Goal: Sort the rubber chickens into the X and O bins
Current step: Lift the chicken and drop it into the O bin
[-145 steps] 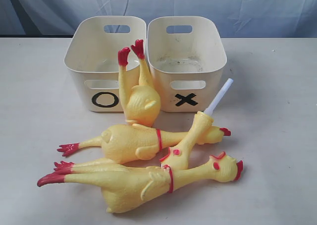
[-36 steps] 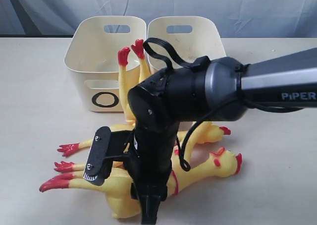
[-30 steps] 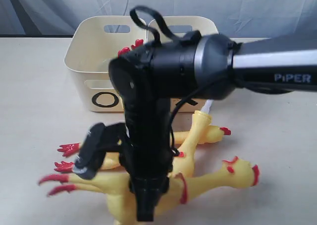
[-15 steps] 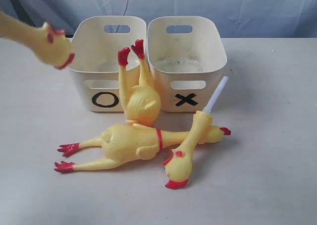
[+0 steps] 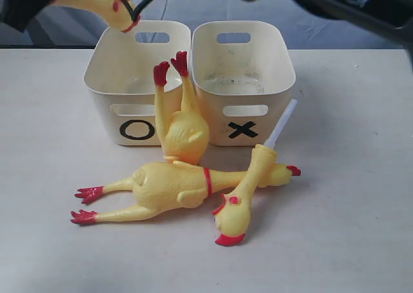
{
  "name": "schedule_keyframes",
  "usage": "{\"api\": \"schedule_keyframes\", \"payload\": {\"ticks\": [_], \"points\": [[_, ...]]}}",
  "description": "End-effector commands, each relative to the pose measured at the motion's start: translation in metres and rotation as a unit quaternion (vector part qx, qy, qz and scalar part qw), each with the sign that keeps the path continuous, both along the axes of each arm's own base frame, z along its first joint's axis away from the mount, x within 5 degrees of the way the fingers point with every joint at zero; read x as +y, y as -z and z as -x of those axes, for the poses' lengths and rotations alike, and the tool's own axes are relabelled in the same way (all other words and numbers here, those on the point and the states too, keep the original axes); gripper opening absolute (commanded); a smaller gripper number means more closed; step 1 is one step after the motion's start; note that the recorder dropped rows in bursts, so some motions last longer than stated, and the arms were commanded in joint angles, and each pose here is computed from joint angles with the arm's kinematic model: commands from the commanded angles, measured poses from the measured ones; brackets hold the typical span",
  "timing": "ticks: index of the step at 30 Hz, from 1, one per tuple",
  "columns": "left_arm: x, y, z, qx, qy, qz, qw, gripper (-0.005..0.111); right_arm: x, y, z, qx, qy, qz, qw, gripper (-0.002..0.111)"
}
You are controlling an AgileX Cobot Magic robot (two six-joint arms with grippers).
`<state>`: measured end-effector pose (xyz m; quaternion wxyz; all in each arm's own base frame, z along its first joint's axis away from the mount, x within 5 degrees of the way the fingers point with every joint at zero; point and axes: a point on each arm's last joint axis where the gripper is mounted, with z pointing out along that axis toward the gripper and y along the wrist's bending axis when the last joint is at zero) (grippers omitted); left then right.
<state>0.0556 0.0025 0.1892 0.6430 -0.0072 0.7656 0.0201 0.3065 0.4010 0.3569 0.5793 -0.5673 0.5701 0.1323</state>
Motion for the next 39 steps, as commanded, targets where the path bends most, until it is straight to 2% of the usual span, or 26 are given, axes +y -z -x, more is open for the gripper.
{"api": "schedule_keyframes", "payload": {"ticks": [1, 6, 10, 13, 15, 17, 19, 23, 25, 28, 31, 35, 39], "points": [[0.0, -0.002, 0.0, -0.01, 0.002, 0.001, 1.0, 0.0, -0.006, 0.019, -0.033, 0.014, 0.054, -0.046, 0.997, -0.001], [0.0, -0.002, 0.0, -0.01, 0.002, 0.001, 1.0, 0.0, -0.019, 0.053, -0.066, 0.093, 0.109, -0.066, 0.988, -0.001], [0.0, -0.002, 0.0, -0.01, 0.002, 0.001, 1.0, 0.0, -0.03, 0.077, -0.086, 0.186, 0.16, -0.1, 0.964, 0.001], [0.0, -0.002, 0.0, -0.01, 0.002, 0.001, 1.0, 0.0, -0.037, 0.094, -0.096, 0.24, 0.188, -0.106, 0.947, 0.023], [0.0, -0.002, 0.0, -0.01, 0.002, 0.001, 1.0, 0.0, -0.04, 0.096, -0.099, 0.253, 0.196, -0.111, 0.941, 0.049], [0.0, -0.002, 0.0, -0.01, 0.002, 0.001, 1.0, 0.0, -0.041, 0.092, -0.099, 0.254, 0.197, -0.119, 0.939, 0.063], [0.0, -0.002, 0.0, -0.01, 0.002, 0.001, 1.0, 0.0, -0.044, 0.079, -0.096, 0.245, 0.193, -0.127, 0.941, 0.063], [0.0, -0.002, 0.0, -0.01, 0.002, 0.001, 1.0, 0.0, -0.05, 0.037, -0.084, 0.219, 0.18, -0.158, 0.946, 0.052], [0.0, -0.002, 0.0, -0.01, 0.002, 0.001, 1.0, 0.0, -0.053, 0.018, -0.073, 0.212, 0.167, -0.15, 0.951, 0.048], [0.0, -0.002, 0.0, -0.01, 0.002, 0.001, 1.0, 0.0, -0.055, -0.001, -0.049, 0.181, 0.12, -0.068, 0.974, 0.051], [0.0, -0.002, 0.0, -0.01, 0.002, 0.001, 1.0, 0.0, -0.056, -0.001, -0.019, 0.18, 0.047, 0.066, 0.98, 0.056], [0.0, -0.002, 0.0, -0.01, 0.002, 0.001, 1.0, 0.0, -0.056, 0.015, 0.011, 0.24, -0.013, 0.193, 0.951, 0.057], [0.0, -0.002, 0.0, -0.01, 0.002, 0.001, 1.0, 0.0, -0.059, 0.028, 0.025, 0.285, -0.029, 0.251, 0.924, 0.057]]}}
